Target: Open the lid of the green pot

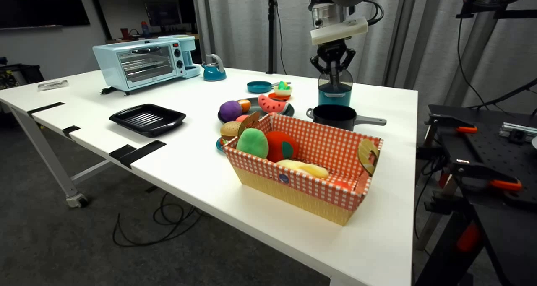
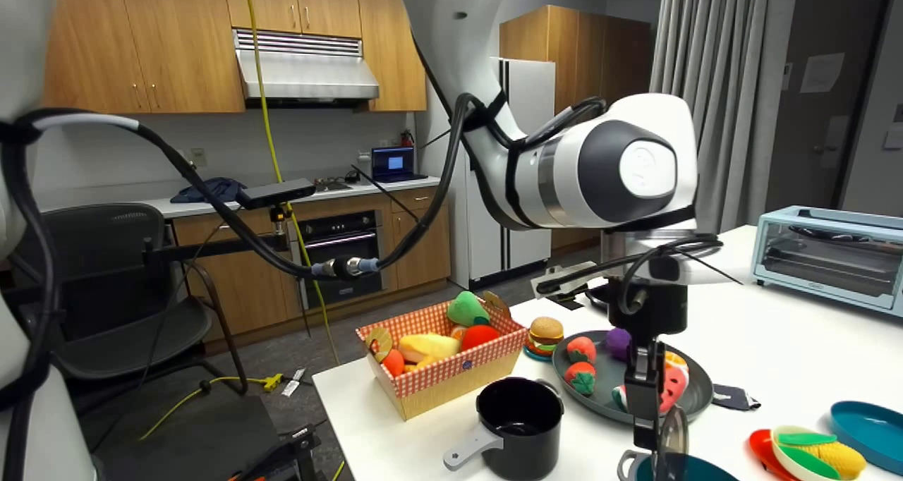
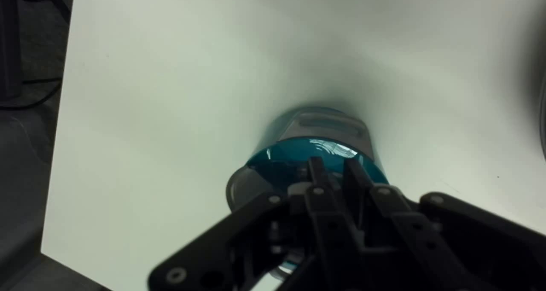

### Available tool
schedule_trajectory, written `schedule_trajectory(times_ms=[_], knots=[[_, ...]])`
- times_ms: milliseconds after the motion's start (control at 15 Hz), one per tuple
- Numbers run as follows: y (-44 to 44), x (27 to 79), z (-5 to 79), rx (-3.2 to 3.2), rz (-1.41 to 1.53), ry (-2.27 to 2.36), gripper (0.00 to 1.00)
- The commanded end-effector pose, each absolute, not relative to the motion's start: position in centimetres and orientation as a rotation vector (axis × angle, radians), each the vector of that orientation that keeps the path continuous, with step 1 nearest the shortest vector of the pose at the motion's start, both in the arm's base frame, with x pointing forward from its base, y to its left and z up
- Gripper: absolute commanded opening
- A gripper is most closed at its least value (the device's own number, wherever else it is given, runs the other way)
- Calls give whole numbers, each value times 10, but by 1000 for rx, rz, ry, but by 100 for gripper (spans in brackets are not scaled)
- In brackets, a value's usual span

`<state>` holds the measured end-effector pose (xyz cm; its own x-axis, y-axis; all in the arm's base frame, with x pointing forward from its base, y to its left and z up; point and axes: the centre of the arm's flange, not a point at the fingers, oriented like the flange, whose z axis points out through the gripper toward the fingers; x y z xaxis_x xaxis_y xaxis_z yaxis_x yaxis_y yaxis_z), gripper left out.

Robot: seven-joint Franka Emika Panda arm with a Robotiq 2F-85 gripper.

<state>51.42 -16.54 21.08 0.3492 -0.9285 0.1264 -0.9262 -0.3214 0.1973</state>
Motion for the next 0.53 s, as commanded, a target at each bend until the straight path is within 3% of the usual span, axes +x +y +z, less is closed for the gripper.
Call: schedule_trajectory(times_ms=[0,467], knots=[[-147,494,234,2349,65,-1655,4],[-133,482,266,2325,183,-1594,4]])
